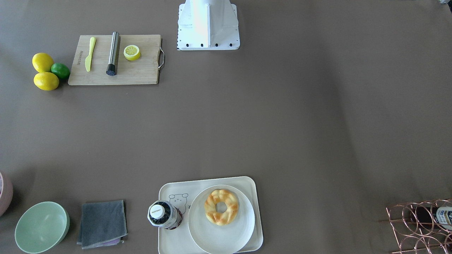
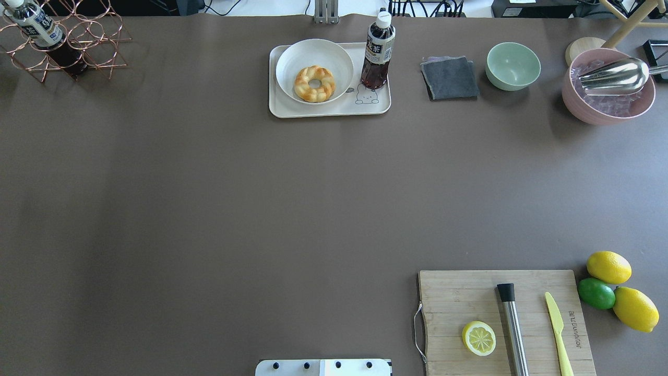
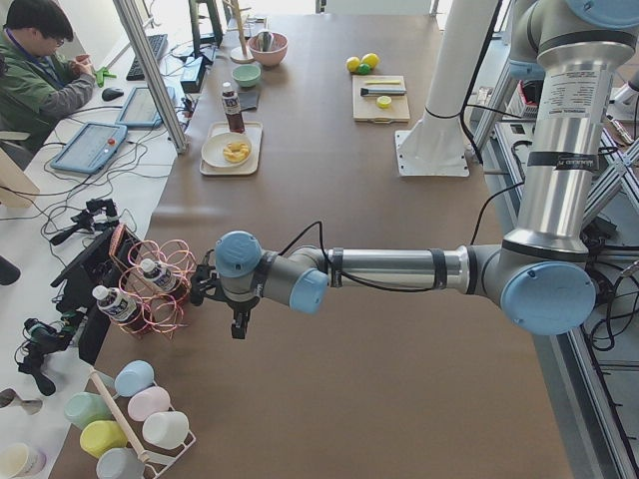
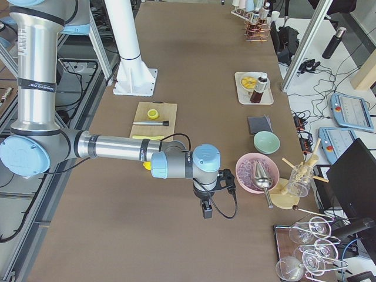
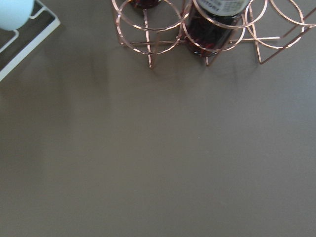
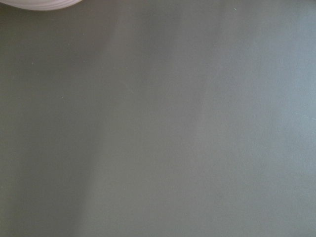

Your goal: Place donut on tray

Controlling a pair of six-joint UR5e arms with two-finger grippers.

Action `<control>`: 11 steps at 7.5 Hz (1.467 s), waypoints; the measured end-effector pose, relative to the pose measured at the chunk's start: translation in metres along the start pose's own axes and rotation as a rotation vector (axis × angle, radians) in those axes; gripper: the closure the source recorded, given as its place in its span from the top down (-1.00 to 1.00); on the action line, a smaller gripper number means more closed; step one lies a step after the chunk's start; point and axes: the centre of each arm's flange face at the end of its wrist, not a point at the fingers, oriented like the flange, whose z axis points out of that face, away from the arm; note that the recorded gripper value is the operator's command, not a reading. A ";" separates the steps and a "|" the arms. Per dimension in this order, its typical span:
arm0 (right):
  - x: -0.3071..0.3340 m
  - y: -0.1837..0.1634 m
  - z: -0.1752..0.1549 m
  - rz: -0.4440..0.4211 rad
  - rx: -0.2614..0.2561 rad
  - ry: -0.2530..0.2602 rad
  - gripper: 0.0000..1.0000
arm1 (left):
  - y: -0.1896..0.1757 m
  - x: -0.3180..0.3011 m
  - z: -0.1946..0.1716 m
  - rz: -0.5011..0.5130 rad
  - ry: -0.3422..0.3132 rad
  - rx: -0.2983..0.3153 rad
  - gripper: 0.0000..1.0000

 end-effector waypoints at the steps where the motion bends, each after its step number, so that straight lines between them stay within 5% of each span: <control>1: 0.001 0.000 0.000 0.000 -0.001 0.005 1.00 | 0.015 -0.022 -0.007 -0.003 -0.004 0.004 0.98; 11: 0.005 0.000 0.004 0.001 -0.011 0.023 1.00 | 0.054 -0.061 -0.040 -0.040 -0.002 -0.058 0.98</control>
